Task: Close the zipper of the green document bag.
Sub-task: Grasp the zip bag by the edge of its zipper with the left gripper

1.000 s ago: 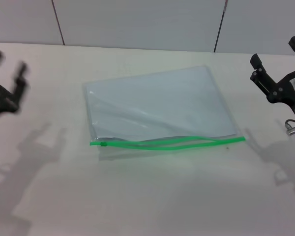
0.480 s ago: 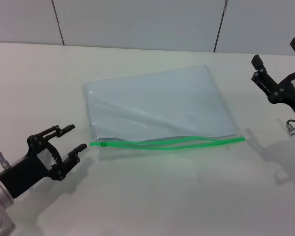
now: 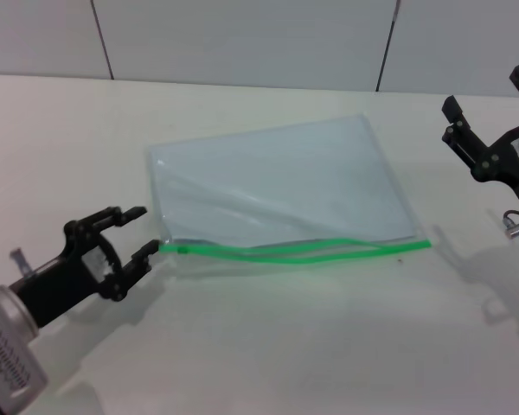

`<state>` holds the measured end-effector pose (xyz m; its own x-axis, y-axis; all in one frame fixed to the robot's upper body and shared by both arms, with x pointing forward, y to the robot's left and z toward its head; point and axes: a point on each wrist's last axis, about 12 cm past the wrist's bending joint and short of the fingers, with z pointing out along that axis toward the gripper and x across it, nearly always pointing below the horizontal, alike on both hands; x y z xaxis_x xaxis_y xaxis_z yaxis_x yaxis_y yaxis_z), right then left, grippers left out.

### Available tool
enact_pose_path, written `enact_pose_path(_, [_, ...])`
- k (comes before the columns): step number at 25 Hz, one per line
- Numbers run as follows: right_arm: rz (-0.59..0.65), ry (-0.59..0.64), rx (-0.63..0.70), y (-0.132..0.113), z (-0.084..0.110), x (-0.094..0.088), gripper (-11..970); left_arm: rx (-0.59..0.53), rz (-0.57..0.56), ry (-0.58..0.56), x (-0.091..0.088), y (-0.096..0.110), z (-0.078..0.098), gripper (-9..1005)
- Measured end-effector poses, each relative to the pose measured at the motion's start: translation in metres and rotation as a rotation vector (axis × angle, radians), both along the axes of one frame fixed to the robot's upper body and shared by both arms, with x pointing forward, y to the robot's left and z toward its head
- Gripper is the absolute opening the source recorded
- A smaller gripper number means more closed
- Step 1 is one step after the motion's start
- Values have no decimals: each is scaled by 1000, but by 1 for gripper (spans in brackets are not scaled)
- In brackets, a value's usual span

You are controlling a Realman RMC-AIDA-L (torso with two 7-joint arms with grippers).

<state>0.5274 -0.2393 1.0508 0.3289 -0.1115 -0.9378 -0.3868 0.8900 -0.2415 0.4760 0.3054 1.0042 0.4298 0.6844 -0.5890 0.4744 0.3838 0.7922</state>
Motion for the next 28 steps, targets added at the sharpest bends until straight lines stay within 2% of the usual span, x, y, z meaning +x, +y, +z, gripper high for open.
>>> enact_pose_path(5, [6,-1,3,2,1,0,880,28,-53,10,17,-9,4,493])
enact_pose_path(13, [7,-8,10,2,2,0,879,65,-62,67,19,-9,-2,491])
enact_pose_path(22, [19,-9,8,5,2,1,877,93,-106,19,46,-16,14,481])
enact_pose_path(28, [32,-15,11,8,4,2,876,132,-125,54,55,-20,13,473])
